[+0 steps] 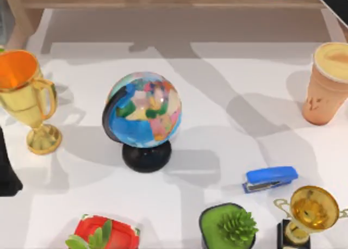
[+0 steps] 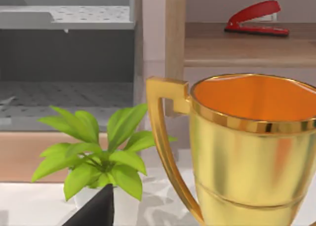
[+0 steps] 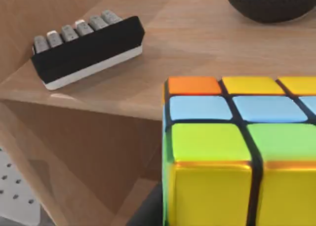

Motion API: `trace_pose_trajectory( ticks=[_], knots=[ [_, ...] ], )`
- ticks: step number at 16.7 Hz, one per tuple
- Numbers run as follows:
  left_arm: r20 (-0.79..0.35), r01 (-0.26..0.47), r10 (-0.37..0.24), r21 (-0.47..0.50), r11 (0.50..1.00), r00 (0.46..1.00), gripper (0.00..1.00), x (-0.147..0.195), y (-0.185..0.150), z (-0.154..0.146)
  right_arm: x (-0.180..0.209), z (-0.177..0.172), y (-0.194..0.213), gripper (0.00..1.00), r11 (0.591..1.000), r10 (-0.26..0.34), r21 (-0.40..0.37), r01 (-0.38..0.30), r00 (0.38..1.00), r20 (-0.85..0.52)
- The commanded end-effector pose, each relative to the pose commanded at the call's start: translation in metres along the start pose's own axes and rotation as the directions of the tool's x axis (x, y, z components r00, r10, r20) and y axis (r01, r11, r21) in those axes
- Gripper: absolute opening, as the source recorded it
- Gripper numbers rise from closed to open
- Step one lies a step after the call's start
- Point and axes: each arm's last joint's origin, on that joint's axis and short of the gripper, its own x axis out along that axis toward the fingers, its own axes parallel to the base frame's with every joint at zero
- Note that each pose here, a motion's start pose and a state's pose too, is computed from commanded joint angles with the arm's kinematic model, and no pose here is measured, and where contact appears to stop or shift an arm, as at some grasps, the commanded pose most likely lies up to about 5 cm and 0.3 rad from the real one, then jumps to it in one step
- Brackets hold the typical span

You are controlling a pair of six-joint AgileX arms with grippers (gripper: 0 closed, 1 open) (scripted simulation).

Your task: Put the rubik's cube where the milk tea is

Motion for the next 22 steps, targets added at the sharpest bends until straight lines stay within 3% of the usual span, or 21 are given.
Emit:
trace_pose_trajectory(
  ticks=[2,4,8,10,12,14,22],
  knots=[
    [0.0,0.0,0.0,0.0,1.0,1.0,1.0,0.0,0.0,0.0,0.014,-0.034,-0.01,0.0,1.0,0.008,0.026,-0.002,0.971,-0.239],
    [0.0,0.0,0.0,0.0,1.0,1.0,1.0,0.0,0.0,0.0,0.031,-0.073,-0.034,0.0,0.997,-0.038,0.042,0.066,0.878,-0.477],
    [0.0,0.0,0.0,0.0,1.0,1.0,1.0,0.0,0.0,0.0,0.054,-0.142,-0.108,0.0,0.959,-0.161,0.009,0.282,0.574,-0.803],
    [0.0,0.0,0.0,0.0,1.0,1.0,1.0,0.0,0.0,0.0,0.057,-0.163,-0.146,0.0,0.927,-0.194,-0.022,0.374,0.43,-0.882],
    [0.0,0.0,0.0,0.0,1.0,1.0,1.0,0.0,0.0,0.0,0.056,-0.175,-0.174,0.0,0.9,-0.205,-0.045,0.434,0.33,-0.921],
    [0.0,0.0,0.0,0.0,1.0,1.0,1.0,0.0,0.0,0.0,0.054,-0.179,-0.188,0.0,0.886,-0.207,-0.056,0.46,0.286,-0.936],
    [0.0,0.0,0.0,0.0,1.0,1.0,1.0,0.0,0.0,0.0,0.056,-0.181,-0.185,0.0,0.89,-0.199,-0.049,0.453,0.289,-0.936]
  ],
)
